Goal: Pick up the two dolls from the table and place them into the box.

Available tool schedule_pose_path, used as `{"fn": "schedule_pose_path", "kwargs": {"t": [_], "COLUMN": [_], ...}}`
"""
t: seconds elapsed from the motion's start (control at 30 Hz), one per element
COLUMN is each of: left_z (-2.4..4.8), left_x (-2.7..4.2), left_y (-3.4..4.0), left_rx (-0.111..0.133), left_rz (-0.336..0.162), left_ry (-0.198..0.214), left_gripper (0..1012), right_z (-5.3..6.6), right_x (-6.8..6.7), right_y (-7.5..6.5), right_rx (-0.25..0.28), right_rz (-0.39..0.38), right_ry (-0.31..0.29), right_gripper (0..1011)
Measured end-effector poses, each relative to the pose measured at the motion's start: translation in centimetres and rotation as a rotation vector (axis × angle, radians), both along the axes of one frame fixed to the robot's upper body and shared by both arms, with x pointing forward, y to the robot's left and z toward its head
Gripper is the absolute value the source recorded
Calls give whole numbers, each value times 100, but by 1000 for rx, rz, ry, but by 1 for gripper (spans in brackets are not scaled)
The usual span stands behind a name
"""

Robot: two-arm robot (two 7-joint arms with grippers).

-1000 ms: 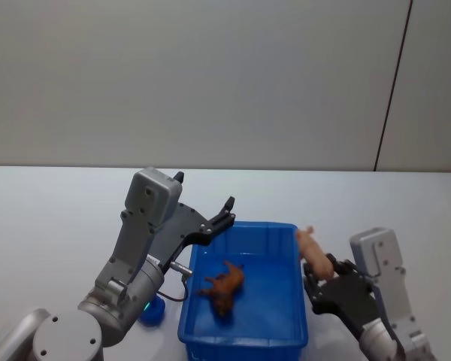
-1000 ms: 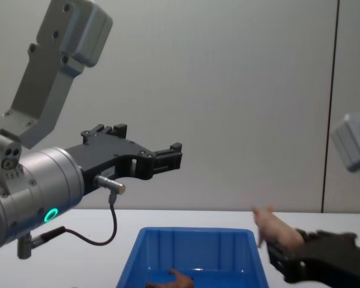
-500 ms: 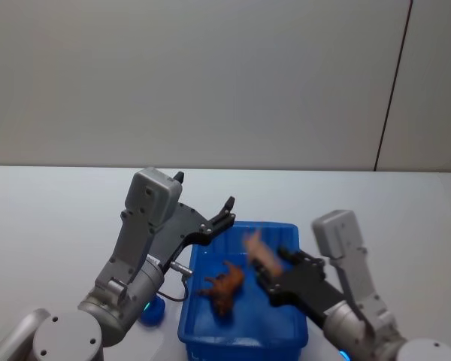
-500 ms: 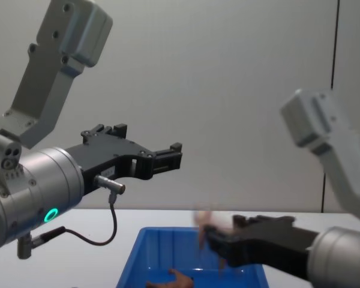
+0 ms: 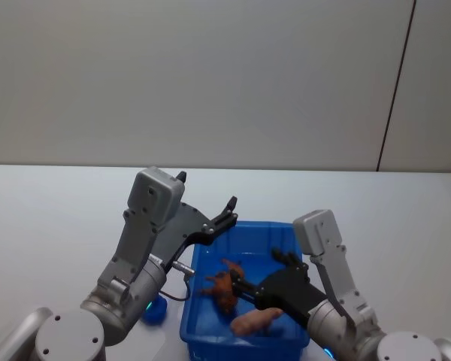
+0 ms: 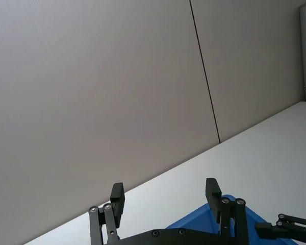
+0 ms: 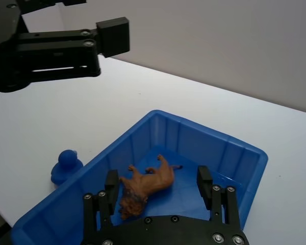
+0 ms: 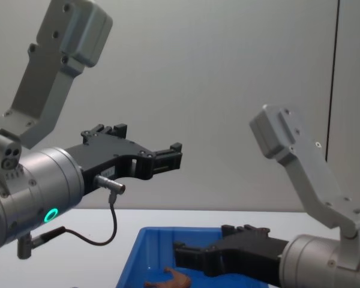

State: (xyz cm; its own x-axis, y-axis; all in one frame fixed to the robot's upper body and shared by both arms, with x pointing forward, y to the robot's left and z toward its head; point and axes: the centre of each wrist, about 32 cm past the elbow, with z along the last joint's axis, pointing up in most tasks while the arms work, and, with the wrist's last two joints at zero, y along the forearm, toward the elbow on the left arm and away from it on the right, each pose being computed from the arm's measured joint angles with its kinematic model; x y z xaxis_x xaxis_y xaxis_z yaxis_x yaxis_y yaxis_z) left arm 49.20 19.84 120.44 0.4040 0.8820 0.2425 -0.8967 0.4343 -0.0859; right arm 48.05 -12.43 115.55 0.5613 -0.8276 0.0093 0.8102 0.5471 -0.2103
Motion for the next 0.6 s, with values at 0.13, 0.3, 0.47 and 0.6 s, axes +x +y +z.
{"fn": "schedule_pose_path", "kwargs": {"t": [0.13,0.3,0.47,0.6], "left_z": [0,0,0,0], "left_x": [0,0,0,0], "left_y": [0,0,0,0], "left_rx": [0,0,0,0], "left_rz": [0,0,0,0], "left_ry": [0,0,0,0], "left_gripper": [1001,1001,1001,1001], "right_z": [-9,-9,-4,1], "right_x": [-9,-42,-108,-176], "right_y": [-5,-41,-120,-212], "right_rx": [-5,-12,-20,-24], "right_rz": [-30,-77,-148,-202], "right_ry": [-8,-26,-54,-69], "right_gripper": [995,1001,1001,1001]}}
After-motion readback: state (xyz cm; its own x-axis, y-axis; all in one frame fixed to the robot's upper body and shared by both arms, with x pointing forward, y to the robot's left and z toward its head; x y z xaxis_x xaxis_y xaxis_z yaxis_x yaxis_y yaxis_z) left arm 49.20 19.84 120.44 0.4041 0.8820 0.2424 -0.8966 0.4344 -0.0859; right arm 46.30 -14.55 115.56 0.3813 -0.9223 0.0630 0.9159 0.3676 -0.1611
